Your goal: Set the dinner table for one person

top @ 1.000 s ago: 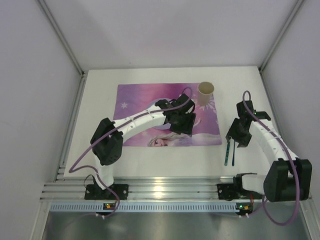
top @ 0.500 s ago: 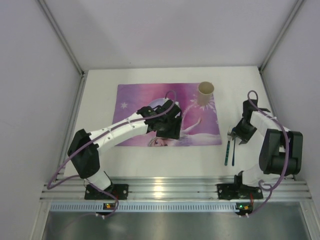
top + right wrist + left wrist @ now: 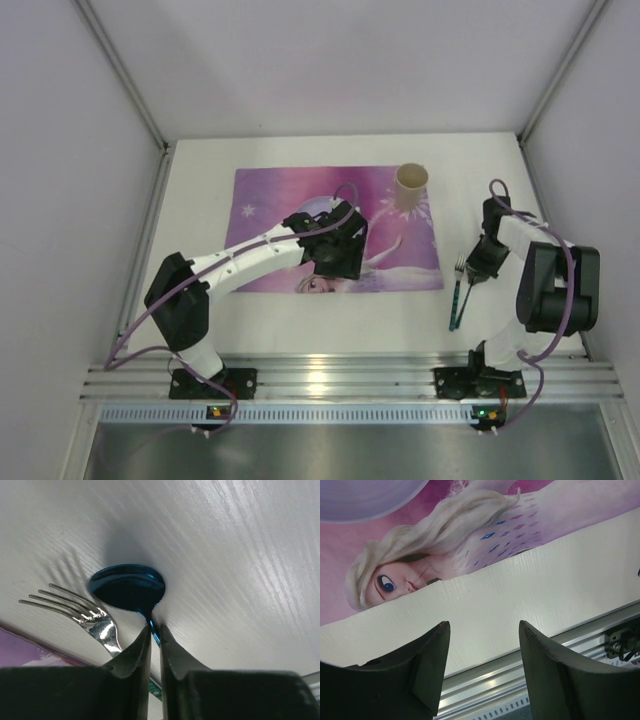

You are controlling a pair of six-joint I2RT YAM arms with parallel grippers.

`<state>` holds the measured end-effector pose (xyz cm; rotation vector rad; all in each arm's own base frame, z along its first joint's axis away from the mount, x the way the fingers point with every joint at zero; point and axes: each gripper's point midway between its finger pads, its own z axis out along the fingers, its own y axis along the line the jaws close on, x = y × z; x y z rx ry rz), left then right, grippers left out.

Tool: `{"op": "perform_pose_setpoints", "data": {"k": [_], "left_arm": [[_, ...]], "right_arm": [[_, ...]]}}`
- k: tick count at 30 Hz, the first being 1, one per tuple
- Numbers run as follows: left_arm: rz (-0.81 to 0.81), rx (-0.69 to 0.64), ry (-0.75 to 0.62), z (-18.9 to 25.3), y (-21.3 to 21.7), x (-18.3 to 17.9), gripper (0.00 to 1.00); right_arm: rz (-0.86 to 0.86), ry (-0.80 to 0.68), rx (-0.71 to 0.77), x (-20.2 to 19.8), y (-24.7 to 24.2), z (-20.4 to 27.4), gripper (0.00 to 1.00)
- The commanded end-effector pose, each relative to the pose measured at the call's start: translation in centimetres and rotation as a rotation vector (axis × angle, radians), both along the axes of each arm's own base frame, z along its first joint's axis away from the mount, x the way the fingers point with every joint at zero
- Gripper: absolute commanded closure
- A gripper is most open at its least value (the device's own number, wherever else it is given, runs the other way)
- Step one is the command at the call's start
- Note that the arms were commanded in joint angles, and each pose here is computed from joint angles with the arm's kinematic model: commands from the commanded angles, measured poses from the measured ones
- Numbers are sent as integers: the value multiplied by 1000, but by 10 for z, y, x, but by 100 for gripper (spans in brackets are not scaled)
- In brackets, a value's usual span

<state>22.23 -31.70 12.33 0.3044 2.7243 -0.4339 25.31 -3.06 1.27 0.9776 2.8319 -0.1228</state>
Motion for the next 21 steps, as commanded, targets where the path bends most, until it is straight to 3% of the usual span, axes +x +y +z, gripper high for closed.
{"op": "perform_pose_setpoints", "data": {"k": [1,3,10,17,21], "left_arm": [[-5,-8,-25,11,-5,6,37],[-5,-2,-25,10,-4,6,37],[10,8,-27,10,2,4,37],[8,-12,-33,14,-3,6,37],[8,-18,-46,18,-9,12,37]], "right_arm": [[-6,-1,-46,11,-12,-33,94],[-1,23,-48,11,-13,-42,100],[17,17,-113,19,-26,-28,100],[33,-142,-226,49,-41,78,100],[111,-301,-222,69,-9,142,100]]}}
